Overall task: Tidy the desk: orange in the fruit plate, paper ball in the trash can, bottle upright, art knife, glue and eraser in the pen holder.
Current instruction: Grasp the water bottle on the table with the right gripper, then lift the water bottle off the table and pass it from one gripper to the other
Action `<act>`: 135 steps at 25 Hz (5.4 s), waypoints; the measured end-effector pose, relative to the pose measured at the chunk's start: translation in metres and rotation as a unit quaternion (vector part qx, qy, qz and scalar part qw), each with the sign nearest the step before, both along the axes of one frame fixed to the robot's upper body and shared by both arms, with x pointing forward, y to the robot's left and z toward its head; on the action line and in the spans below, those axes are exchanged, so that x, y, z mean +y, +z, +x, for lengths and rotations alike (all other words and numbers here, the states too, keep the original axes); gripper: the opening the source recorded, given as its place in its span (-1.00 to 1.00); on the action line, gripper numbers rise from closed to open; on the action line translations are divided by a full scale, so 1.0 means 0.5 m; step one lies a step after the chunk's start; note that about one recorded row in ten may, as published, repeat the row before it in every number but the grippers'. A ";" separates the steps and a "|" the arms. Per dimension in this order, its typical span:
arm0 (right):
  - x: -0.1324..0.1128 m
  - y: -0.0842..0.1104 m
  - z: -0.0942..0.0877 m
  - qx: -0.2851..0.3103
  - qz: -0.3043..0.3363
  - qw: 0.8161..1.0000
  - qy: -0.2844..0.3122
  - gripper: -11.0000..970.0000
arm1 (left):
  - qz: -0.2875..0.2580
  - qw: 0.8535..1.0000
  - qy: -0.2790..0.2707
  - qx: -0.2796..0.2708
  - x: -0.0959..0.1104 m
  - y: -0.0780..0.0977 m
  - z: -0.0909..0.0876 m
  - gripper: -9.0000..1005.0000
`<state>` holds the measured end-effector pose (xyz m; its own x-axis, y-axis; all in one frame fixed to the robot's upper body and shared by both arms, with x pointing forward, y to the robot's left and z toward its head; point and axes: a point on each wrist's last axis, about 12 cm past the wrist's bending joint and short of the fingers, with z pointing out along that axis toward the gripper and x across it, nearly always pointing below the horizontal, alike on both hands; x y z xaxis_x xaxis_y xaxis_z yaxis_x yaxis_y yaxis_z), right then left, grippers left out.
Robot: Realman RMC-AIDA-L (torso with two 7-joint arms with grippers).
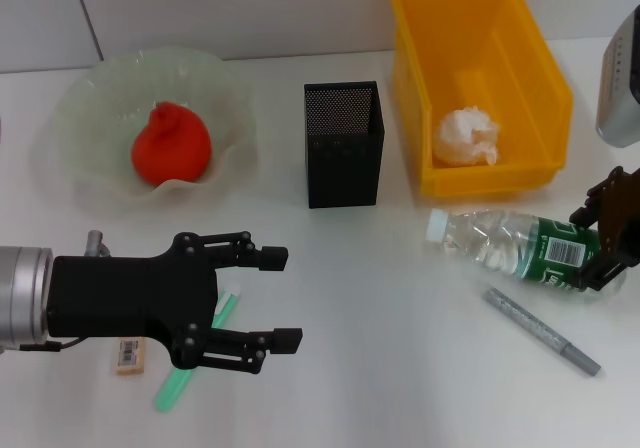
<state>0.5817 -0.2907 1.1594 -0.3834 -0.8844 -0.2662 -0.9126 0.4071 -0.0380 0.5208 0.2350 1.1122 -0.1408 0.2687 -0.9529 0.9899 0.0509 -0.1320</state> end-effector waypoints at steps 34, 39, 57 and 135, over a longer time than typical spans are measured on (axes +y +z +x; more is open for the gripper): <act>0.026 -0.048 0.017 0.004 -0.014 1.000 0.007 0.71 | 0.002 1.000 0.000 -0.002 0.000 0.001 0.003 0.68; 0.028 -0.054 0.018 0.004 -0.013 1.000 0.005 0.71 | 0.002 1.000 -0.001 -0.003 -0.001 0.002 0.004 0.68; 0.027 -0.062 0.028 -0.011 -0.020 1.000 -0.004 0.67 | 0.004 1.000 0.000 -0.007 -0.002 0.004 0.007 0.68; 0.033 0.011 -0.100 -0.136 0.159 0.977 0.038 0.58 | -0.001 1.000 0.008 -0.002 0.001 0.000 0.006 0.67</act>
